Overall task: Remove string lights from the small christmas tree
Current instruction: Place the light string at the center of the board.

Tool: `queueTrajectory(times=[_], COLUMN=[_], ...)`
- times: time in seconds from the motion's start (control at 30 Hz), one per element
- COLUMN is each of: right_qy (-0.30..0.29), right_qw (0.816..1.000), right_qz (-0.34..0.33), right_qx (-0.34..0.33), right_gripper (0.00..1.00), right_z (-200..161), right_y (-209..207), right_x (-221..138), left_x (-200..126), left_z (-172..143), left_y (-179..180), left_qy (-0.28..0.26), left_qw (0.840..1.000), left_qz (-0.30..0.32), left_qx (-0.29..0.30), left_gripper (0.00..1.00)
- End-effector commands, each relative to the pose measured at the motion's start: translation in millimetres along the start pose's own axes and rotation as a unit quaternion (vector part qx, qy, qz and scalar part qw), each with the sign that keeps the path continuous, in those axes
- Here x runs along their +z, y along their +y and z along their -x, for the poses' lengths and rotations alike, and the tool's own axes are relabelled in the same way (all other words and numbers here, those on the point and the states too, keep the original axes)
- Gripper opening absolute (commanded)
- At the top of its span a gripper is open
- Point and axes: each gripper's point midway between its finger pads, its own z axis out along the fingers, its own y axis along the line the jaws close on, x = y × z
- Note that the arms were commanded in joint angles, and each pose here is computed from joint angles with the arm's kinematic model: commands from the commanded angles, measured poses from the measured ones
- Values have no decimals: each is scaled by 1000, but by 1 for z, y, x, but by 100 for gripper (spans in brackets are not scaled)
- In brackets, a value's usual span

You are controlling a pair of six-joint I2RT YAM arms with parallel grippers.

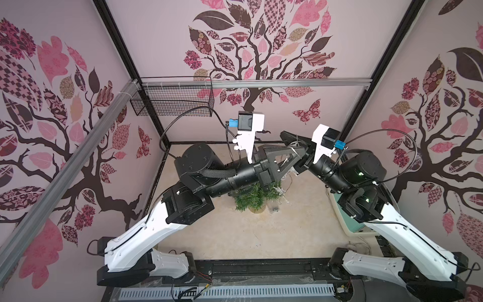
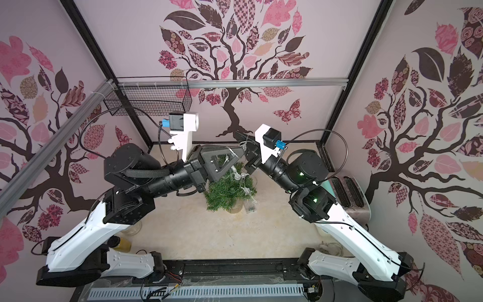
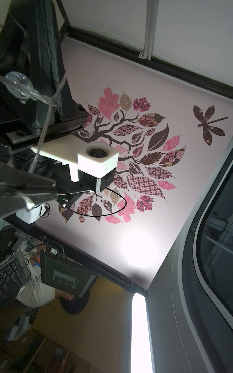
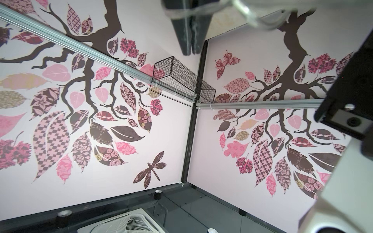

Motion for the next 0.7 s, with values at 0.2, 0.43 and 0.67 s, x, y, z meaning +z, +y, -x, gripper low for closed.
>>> queueTrajectory(times=[0.2,0.43,0.67], right_qy=[-19,11,18], right_qw=[995,987,976], right_qz=[-92,-155,-214], right_qx=[-33,-50,-33], right_gripper=[0,0,0], right_z=[21,-4,-20], right_y=[-58,-82,-130], right_x=[-10,-17,-26], left_x=[13,26,38], left_z=[16,-1,-13], left_y=[-11,-1,-2], left_qy=[-5,17,39], left_qw=[999,999,998], left_qz=[-13,-10,-30], left_qx=[35,33,39], left_gripper=[0,0,0])
